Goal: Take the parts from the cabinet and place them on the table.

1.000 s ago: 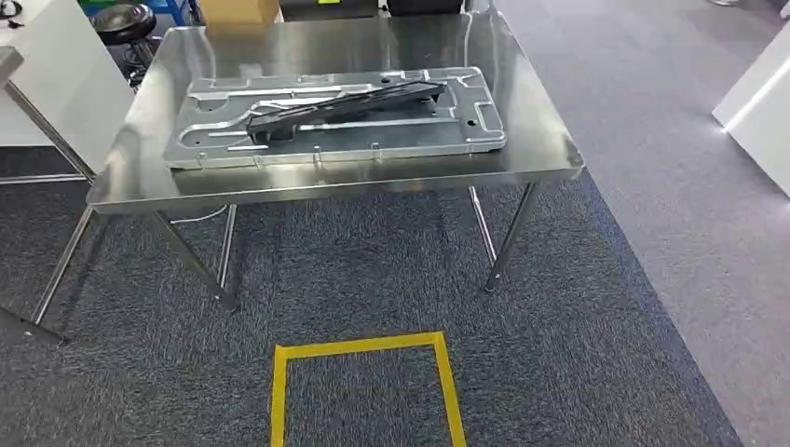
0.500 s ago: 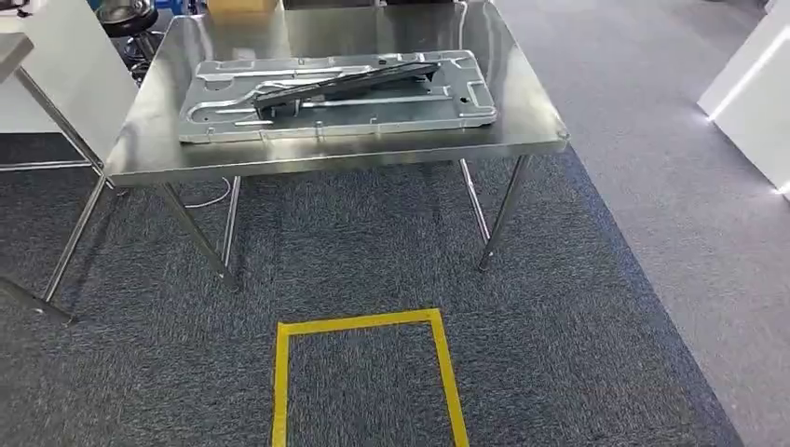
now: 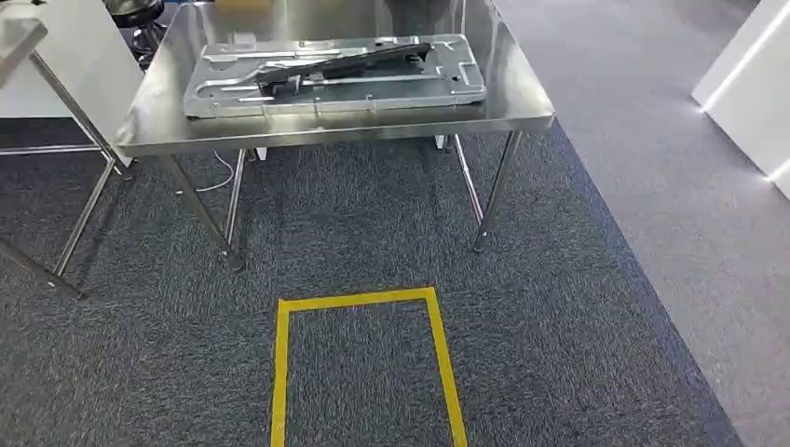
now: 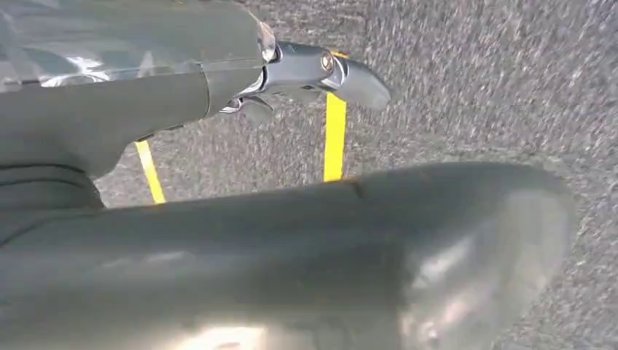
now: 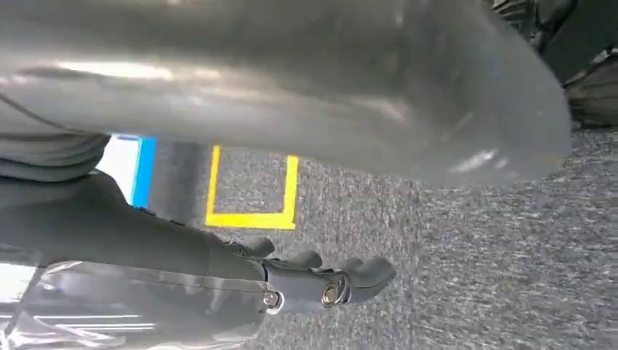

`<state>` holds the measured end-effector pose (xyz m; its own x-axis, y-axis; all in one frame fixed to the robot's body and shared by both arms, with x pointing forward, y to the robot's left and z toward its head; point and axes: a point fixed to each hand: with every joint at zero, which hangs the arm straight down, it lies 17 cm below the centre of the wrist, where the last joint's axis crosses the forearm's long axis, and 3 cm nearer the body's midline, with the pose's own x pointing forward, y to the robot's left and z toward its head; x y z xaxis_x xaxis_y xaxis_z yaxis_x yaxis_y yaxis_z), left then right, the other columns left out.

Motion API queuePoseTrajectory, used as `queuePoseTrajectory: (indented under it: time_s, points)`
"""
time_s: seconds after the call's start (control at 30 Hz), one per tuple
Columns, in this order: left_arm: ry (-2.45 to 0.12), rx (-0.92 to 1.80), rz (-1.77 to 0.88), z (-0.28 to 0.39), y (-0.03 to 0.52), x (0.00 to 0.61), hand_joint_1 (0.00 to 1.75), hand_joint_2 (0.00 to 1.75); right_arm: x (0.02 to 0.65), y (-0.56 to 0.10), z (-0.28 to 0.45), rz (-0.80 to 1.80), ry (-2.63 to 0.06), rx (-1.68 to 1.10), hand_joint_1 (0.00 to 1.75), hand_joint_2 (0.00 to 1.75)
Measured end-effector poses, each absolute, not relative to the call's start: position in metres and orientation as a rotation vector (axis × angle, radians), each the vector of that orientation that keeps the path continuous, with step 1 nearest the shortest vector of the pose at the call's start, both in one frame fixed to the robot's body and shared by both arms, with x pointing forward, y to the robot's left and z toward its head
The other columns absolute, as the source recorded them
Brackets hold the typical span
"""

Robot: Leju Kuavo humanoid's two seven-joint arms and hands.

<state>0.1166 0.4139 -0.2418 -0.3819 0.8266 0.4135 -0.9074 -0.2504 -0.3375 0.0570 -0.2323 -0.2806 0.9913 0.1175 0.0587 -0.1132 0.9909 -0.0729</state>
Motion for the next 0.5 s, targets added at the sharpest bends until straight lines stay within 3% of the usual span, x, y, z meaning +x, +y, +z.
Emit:
queuePoseTrajectory:
  time_s: [0.5]
  points:
    - [-0.612, 0.157, 1.860, -0.244, 0.399, 0.119, 0.00, 0.00, 0.074, -0.239, -0.280, 0.126, -0.155, -0.081, 0.00, 0.00]
